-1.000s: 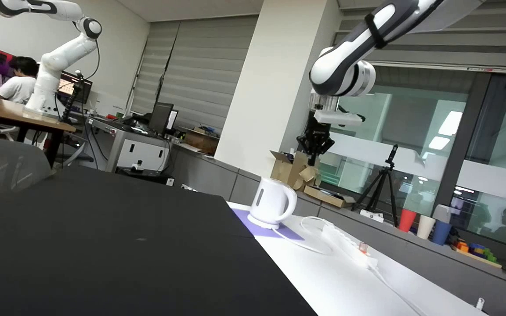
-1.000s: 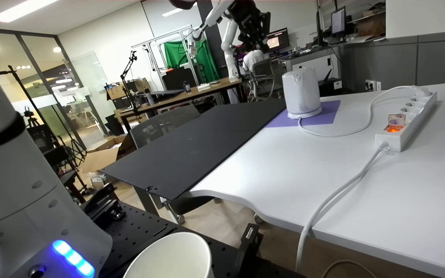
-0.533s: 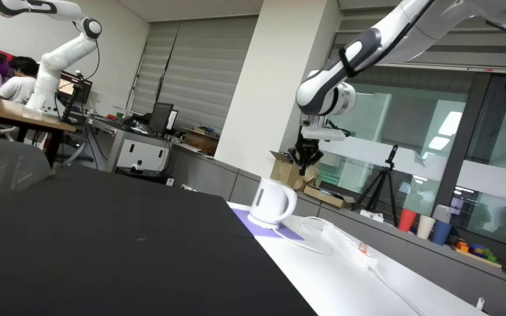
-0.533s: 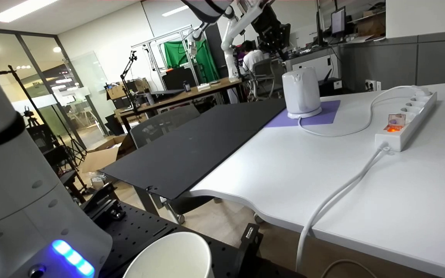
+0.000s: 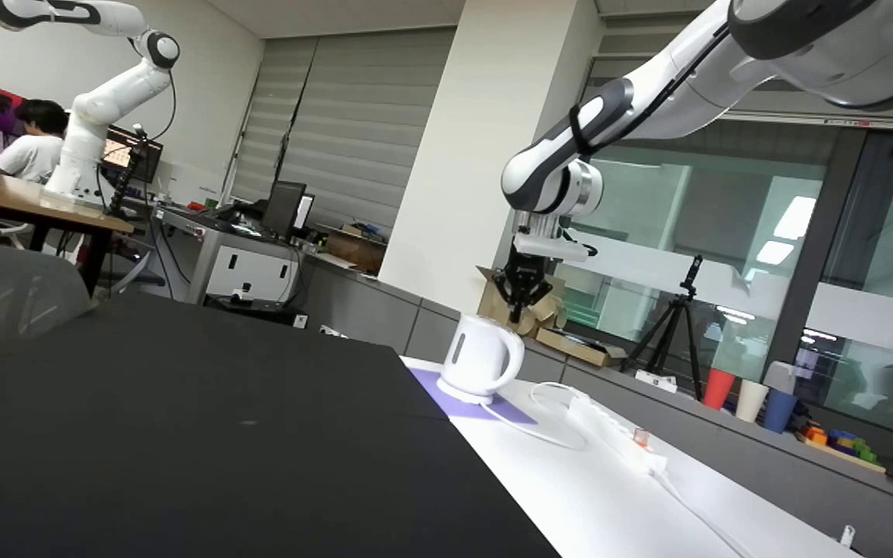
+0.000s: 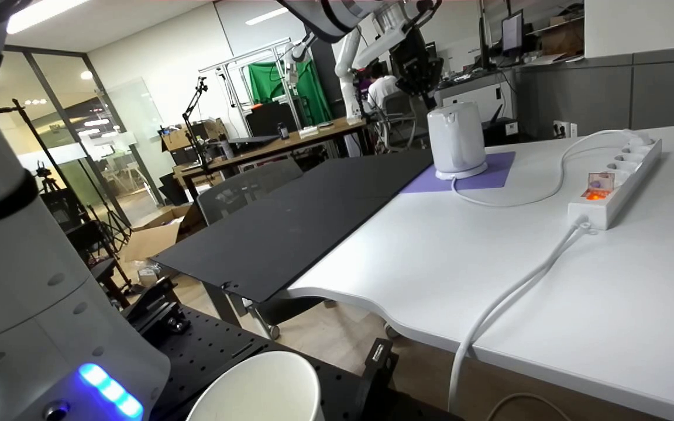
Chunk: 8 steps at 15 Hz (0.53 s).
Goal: Press the button on the kettle handle
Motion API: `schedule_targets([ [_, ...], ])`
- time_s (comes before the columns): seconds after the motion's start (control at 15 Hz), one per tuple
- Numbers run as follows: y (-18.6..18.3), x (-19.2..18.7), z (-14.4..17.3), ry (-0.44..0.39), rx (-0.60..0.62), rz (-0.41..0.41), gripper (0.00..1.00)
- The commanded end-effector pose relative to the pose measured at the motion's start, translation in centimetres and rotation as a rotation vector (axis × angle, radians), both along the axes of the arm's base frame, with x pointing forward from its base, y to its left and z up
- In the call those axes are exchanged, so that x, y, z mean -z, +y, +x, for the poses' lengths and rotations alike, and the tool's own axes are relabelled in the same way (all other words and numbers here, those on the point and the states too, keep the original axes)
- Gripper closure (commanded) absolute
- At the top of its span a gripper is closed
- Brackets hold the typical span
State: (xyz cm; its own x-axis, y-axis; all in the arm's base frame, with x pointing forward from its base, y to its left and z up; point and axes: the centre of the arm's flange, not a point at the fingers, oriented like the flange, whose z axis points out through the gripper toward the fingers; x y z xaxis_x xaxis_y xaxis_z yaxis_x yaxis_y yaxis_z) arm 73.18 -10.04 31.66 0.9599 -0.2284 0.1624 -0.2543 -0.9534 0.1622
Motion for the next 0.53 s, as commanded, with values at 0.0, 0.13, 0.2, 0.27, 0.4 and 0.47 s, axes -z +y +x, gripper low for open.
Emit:
schedule_targets([
  [0.0,-0.5,-1.0,1.2,0.108,-0.181,-0.031,1.00],
  [0.13,-1.3,-1.7,0.7,0.142,-0.292,-0.070,1.00],
  [0.2,-1.8,-2.0,0.6,0.152,-0.350,-0.088,1.00],
  [0.27,-2.3,-2.3,0.6,0.154,-0.407,-0.113,1.00],
  [0.4,-3.3,-2.9,0.8,0.161,-0.502,-0.141,1.00],
  [0.47,-2.2,-1.6,0.1,0.161,-0.432,-0.119,1.00],
])
